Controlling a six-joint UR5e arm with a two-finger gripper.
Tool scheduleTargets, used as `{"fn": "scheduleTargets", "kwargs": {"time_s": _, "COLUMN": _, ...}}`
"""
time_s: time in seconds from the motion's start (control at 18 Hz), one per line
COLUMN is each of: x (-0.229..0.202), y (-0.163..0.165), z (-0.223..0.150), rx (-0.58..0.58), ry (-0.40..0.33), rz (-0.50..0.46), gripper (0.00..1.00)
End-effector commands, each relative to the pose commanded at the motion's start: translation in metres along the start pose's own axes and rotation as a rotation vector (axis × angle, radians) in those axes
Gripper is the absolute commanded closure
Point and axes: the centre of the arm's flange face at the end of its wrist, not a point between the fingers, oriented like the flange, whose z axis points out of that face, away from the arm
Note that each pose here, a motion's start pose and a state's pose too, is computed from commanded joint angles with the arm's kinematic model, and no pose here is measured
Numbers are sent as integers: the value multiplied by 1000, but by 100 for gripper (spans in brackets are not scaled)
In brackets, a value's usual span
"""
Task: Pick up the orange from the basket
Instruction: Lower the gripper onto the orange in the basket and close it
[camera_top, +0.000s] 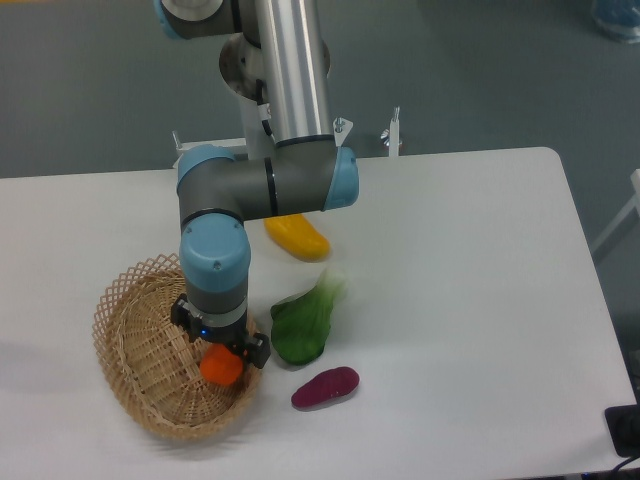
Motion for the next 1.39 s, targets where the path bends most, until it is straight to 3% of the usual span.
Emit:
{"fn": "scheduleTargets", "kwargs": {"time_s": 0.33, "x": 3, "y": -3, "z": 11, "rx": -36, "ry": -30, "rz": 13, "gripper": 0}}
{"fn": "scheduleTargets", "kwargs": {"time_s": 0.5, "x": 4, "y": -4, "z": 8, "rx": -34, "ry": -26, "rz": 16, "gripper": 37}}
{"fn": "scheduleTargets", "kwargs": {"time_s": 0.61, "x": 2, "y": -6, "z": 2, "rx": -21, "ry": -27, "rz": 17, "gripper": 53}}
{"fn": "scheduleTargets", "kwargs": {"time_s": 1.0, "x": -1, "y": -8, "z": -9, "rx": 4, "ry": -14, "rz": 1, "gripper": 53}}
{"fn": "scheduleTargets", "kwargs": {"time_s": 1.22, "x": -10, "y": -2, "z": -22, "rx": 48, "ry": 19, "rz": -26, "gripper": 72}}
{"fn": "scheduleTargets", "kwargs": {"time_s": 1.39, "x": -19, "y": 6, "z": -33, "rx": 72, "ry": 28, "rz": -48, "gripper": 75}}
